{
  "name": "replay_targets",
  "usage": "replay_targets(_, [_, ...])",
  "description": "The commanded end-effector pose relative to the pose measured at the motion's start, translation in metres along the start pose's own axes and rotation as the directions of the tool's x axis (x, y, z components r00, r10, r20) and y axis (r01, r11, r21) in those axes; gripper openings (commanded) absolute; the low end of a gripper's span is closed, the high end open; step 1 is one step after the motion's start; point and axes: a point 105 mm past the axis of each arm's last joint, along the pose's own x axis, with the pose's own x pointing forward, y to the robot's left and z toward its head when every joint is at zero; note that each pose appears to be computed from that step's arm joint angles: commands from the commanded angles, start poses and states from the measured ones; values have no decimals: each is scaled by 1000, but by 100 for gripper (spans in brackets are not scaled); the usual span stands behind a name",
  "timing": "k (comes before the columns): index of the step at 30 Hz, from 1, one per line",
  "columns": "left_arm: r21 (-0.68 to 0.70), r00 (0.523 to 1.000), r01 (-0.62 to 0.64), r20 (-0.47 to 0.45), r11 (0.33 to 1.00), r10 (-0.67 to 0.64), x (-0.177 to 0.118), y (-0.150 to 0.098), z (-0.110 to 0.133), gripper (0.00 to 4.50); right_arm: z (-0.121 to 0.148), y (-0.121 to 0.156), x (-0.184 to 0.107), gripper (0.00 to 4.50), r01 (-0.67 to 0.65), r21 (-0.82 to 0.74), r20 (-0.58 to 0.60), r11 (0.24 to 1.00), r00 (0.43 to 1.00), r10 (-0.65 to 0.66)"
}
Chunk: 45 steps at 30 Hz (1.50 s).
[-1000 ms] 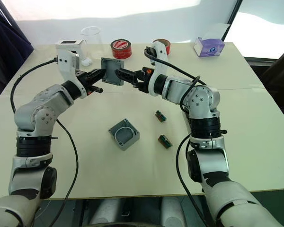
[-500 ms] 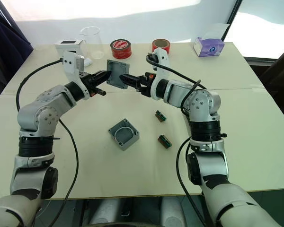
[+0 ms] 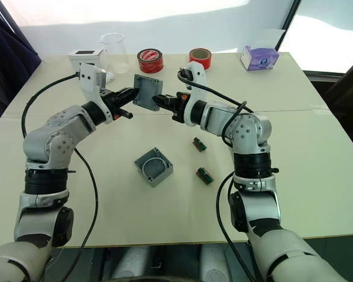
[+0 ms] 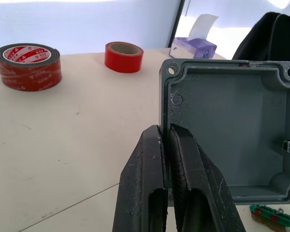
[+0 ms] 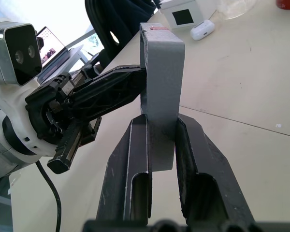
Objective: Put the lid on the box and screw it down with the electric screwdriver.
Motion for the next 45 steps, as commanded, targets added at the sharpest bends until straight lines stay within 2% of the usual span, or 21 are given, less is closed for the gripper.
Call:
replay_targets(1, [60, 996, 75, 43, 995, -78, -3, -15, 16, 67, 12, 6, -5, 12, -13, -33, 53, 999, 998, 15])
replay_targets(2, [65, 996, 82, 40, 995, -85, -4, -16, 16, 90, 11, 7, -5, 12, -16, -35, 54, 999, 998, 18])
replay_targets(4, [67, 995, 80, 46, 995, -83, -8, -12, 18, 180, 11, 8, -5, 12, -18, -46, 58, 999, 998, 21])
replay_targets(7, [50, 994, 95, 47, 994, -98, -15, -9, 22, 291, 11, 8, -6, 12, -13, -76, 60, 997, 998, 17])
replay_targets(10, [39, 991, 126, 48, 991, -127, -26, -6, 30, 291, 14, 7, -10, 12, 24, -155, 87, 988, 996, -10])
replay_targets(12, [48, 991, 126, 37, 991, -127, -37, 1, 36, 291, 15, 2, -24, 12, 104, -363, 124, 926, 990, -63])
replay_targets(14, [52, 992, 121, 15, 991, -122, -43, 7, 37, 291, 10, 3, -37, 12, 138, -506, 143, 851, 987, -76])
replay_targets(16, [53, 994, 114, -12, 992, -113, -48, 12, 34, 241, 1, 6, -48, 12, 139, -594, 144, 792, 987, -65])
replay_targets(17, [57, 993, 113, -33, 992, -111, -51, 14, 30, 230, -5, 7, -54, 12, 149, -662, 147, 735, 987, -67])
replay_targets(19, [59, 992, 113, -69, 992, -108, -55, 18, 22, 148, -18, 9, -65, 12, 161, -788, 145, 594, 987, -75])
replay_targets(23, [69, 985, 141, -109, 988, -133, -57, 16, 15, 4, -36, 8, -77, 12, 186, -913, 166, 362, 982, -87])
replay_targets(24, [70, 984, 146, -115, 987, -138, -56, 15, 14, 4, -39, 8, -79, 12, 184, -930, 166, 318, 983, -83])
replay_targets(25, [72, 981, 159, -121, 985, -150, -56, 12, 13, 4, -45, 7, -81, 12, 174, -961, 160, 216, 984, -81])
replay_targets(27, [87, 970, 207, -149, 975, -192, -54, 4, 10, 4, -63, 9, -85, 12, 122, -991, 125, -48, 990, -64])
replay_targets(29, [118, 955, 253, -189, 960, -229, -53, -4, 4, 4, -78, 13, -86, 12, 82, -970, 92, -230, 995, -35])
replay_targets(30, [132, 947, 274, -210, 953, -243, -52, -7, 1, 4, -83, 17, -86, 12, 75, -952, 84, -298, 996, -17])
replay_targets(33, [158, 930, 314, -249, 936, -270, -51, -14, -3, 4, -94, 20, -84, 12, 70, -931, 77, -359, 997, -4])
replay_targets(45, [183, 891, 395, -315, 900, -327, -49, -27, -19, 4, -114, 32, -67, 12, 38, -916, 39, -398, 999, 6])
